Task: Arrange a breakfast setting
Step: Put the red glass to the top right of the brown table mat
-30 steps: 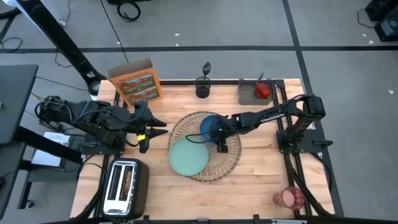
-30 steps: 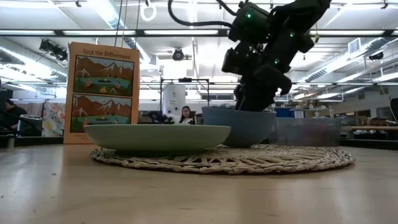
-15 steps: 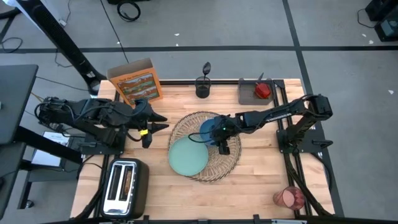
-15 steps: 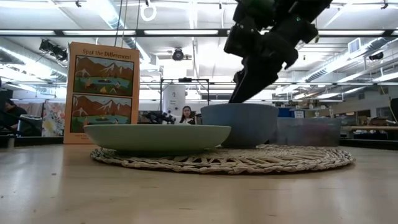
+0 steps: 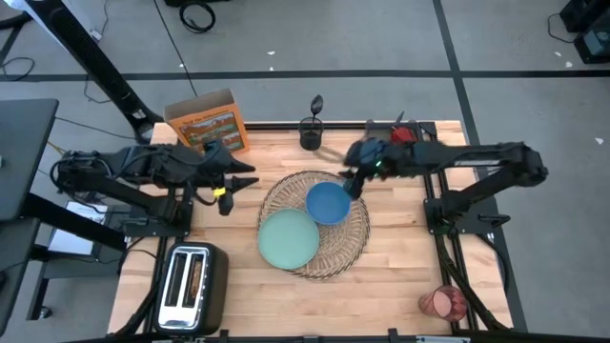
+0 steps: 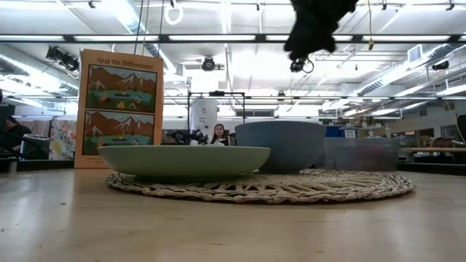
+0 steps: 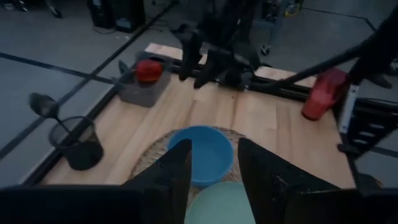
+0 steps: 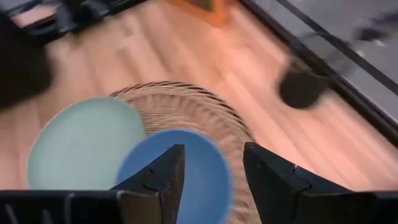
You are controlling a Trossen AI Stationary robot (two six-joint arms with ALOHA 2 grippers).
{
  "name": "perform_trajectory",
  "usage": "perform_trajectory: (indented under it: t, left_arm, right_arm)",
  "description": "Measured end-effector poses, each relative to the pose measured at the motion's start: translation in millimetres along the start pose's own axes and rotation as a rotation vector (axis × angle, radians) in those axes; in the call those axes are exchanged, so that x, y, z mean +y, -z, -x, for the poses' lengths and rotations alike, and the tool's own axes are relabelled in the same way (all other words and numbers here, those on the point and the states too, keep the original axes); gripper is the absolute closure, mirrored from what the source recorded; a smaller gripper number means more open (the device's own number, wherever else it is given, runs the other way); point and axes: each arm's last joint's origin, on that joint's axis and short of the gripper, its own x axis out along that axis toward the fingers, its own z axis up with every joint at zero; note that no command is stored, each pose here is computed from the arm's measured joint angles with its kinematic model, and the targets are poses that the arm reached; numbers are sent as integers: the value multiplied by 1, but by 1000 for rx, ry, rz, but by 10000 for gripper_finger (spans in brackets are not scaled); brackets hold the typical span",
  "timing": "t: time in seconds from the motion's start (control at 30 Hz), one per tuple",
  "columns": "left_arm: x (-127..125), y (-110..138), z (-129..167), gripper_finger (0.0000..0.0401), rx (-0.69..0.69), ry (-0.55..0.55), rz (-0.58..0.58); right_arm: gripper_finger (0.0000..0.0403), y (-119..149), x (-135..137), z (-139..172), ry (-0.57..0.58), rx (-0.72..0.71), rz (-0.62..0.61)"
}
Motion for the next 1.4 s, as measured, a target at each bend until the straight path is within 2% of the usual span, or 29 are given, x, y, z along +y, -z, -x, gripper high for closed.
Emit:
perform_trajectory:
  t: [0.13, 0.3, 0.47, 0.57, 0.77, 0.9, 1.17, 1.23, 1.3, 1.4]
  left_arm:
    - [4, -2, 3, 225, -12, -9, 2]
    - [1, -1, 7, 200, -3, 85, -62]
    - [2, -2, 10, 197, -11, 107, -101]
    - [5, -3, 11, 197, -17, 93, -116]
    - [13, -3, 9, 197, -4, 53, -120]
    - [19, -3, 7, 197, 8, 21, -73]
    - [32, -8, 5, 197, -25, -48, -3]
    - [35, -12, 4, 197, -63, -64, 13]
    - [38, -16, 4, 197, -99, -76, 26]
    - [41, -18, 4, 197, -119, -87, 27]
  right_arm:
    - [188, 3, -28, 18, 90, 48, -158]
    - [122, 11, -52, 26, 277, 110, -277]
    - [73, 13, -69, 18, 408, 154, -374]
    - [56, 15, -83, 4, 468, 232, -435]
    - [54, 17, -115, -29, 517, 387, -444]
    - [55, 21, -137, -47, 562, 471, -414]
    - [56, 21, -173, -67, 758, 503, -402]
    - [56, 21, -178, -69, 788, 512, -438]
    - [56, 23, -176, -68, 762, 525, -485]
    - [56, 19, -165, -63, 751, 499, -431]
